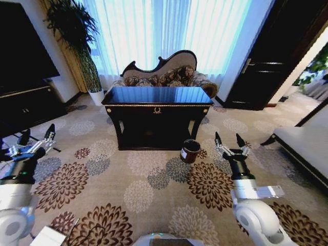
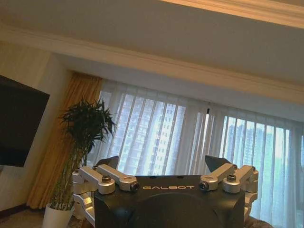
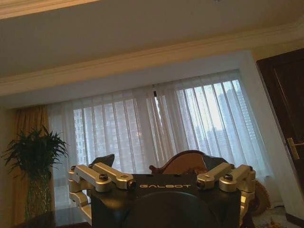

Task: Move to the front of the table and place the trash on the table into the trash bin.

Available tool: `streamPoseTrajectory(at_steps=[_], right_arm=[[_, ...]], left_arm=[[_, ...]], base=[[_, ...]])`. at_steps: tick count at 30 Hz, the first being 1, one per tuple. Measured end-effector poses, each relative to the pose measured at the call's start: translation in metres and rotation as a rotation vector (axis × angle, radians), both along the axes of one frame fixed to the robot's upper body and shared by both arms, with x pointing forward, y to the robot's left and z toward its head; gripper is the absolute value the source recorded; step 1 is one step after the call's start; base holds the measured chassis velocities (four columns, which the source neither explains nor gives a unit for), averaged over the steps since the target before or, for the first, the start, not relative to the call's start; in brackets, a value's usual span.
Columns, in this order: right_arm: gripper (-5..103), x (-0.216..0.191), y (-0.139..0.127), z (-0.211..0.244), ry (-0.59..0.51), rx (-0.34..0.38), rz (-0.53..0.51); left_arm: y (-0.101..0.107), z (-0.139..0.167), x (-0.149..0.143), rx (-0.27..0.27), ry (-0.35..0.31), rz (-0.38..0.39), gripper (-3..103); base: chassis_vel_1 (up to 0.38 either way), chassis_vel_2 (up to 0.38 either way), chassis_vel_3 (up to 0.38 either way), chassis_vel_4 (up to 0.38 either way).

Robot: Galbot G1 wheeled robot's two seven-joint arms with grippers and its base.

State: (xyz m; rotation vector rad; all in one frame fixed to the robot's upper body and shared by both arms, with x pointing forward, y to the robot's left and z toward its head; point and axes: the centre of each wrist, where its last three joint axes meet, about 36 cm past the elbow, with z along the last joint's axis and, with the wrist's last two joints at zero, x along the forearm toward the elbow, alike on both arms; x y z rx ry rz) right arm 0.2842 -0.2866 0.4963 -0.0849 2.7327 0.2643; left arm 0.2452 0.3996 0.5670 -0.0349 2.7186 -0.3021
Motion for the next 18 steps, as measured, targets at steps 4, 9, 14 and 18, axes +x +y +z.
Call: streamPoseTrajectory(at_steps=[4, 9, 14, 18], right_arm=[[100, 0.0, 0.001, -0.002, 0.005, 0.005, 0.001], [100, -0.001, 0.002, 0.0, 0.042, 0.026, 0.002], [100, -0.004, 0.005, 0.0, 0.11, 0.035, 0.0], [100, -0.007, 0.008, 0.002, 0.143, 0.03, 0.003]], left_arm=[[-0.001, -0.001, 0.0, -0.008, 0.013, 0.012, 100], [-0.003, -0.002, 0.0, -0.027, 0.056, 0.05, 100], [-0.009, -0.004, 0.0, -0.037, 0.116, 0.094, 100], [-0.013, -0.006, 0.001, -0.024, 0.131, 0.102, 100]], base=[[-0.018, 0.034, 0.023, -0.049], [0.0, 0.0, 0.0, 0.0], [0.0, 0.0, 0.0, 0.0], [0.0, 0.0, 0.0, 0.0]])
